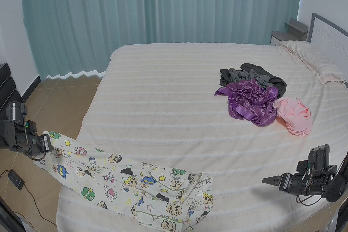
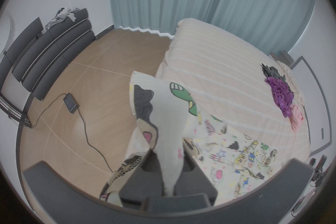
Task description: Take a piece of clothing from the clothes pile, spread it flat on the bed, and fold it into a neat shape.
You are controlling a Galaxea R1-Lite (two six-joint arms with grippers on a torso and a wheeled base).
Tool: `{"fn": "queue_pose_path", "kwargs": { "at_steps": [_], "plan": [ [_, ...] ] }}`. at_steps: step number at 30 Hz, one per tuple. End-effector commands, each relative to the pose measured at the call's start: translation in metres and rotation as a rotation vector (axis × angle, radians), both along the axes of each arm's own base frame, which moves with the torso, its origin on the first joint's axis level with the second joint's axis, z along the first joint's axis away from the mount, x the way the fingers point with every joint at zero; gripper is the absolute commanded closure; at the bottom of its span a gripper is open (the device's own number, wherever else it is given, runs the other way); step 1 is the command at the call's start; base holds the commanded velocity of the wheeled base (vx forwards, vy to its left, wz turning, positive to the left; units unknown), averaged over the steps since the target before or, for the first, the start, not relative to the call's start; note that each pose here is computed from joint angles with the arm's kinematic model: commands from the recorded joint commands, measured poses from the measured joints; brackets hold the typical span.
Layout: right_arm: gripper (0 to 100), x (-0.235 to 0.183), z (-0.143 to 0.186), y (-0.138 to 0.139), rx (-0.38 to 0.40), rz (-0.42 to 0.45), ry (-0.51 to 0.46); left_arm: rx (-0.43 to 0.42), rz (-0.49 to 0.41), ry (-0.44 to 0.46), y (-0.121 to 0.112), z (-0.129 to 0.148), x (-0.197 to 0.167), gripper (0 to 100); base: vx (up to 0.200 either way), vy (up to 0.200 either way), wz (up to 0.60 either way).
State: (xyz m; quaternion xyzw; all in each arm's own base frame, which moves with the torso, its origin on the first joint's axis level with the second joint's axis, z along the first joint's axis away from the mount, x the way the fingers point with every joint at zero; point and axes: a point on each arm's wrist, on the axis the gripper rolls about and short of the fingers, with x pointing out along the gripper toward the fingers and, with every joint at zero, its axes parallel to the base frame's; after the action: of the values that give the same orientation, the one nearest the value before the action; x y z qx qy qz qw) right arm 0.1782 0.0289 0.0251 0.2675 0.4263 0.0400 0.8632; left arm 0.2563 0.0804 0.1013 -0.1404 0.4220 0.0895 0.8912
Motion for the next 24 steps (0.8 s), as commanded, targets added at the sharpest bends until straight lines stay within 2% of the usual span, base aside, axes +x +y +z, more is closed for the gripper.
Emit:
{"fn": "queue_pose_path", "kwargs": {
  "at_steps": [1, 2, 5, 7, 9, 11, 13, 20, 24],
  "plan": [
    [0, -0.004, 0.000, -0.001, -0.001, 0.001, 0.009, 0.001, -0.055, -0.013, -0.057, 0.023, -0.012, 100, 0.000, 0.000, 0.00],
    [0, -0.004, 0.000, -0.001, -0.001, 0.001, 0.009, 0.000, -0.061, -0.021, -0.083, 0.026, -0.014, 100, 0.000, 0.000, 0.00],
    [0, -0.004, 0.000, -0.001, 0.000, 0.001, 0.007, 0.006, -0.079, -0.028, -0.130, 0.025, -0.018, 100, 0.000, 0.000, 0.00],
    [0, -0.004, 0.000, -0.001, 0.000, 0.001, 0.006, 0.000, -0.090, -0.030, -0.146, 0.024, -0.022, 100, 0.000, 0.000, 0.00],
    [0, -0.005, 0.002, 0.000, 0.001, 0.002, -0.003, -0.022, -0.128, -0.033, -0.181, 0.022, -0.031, 100, 0.000, 0.000, 0.00],
    [0, -0.005, 0.003, 0.000, 0.002, 0.002, -0.008, -0.029, -0.151, -0.022, -0.198, 0.017, -0.034, 100, 0.000, 0.000, 0.00],
    [0, -0.005, 0.003, 0.000, 0.003, 0.005, -0.011, -0.030, -0.182, 0.002, -0.229, 0.005, -0.036, 100, 0.000, 0.000, 0.00],
    [0, -0.005, 0.004, 0.000, 0.004, 0.006, -0.014, -0.042, -0.232, 0.038, -0.294, -0.022, -0.038, 100, 0.000, 0.000, 0.00],
    [0, -0.005, 0.004, 0.000, 0.004, 0.008, -0.014, -0.049, -0.260, 0.045, -0.309, -0.028, -0.041, 100, 0.000, 0.000, 0.00]
  ]
}}
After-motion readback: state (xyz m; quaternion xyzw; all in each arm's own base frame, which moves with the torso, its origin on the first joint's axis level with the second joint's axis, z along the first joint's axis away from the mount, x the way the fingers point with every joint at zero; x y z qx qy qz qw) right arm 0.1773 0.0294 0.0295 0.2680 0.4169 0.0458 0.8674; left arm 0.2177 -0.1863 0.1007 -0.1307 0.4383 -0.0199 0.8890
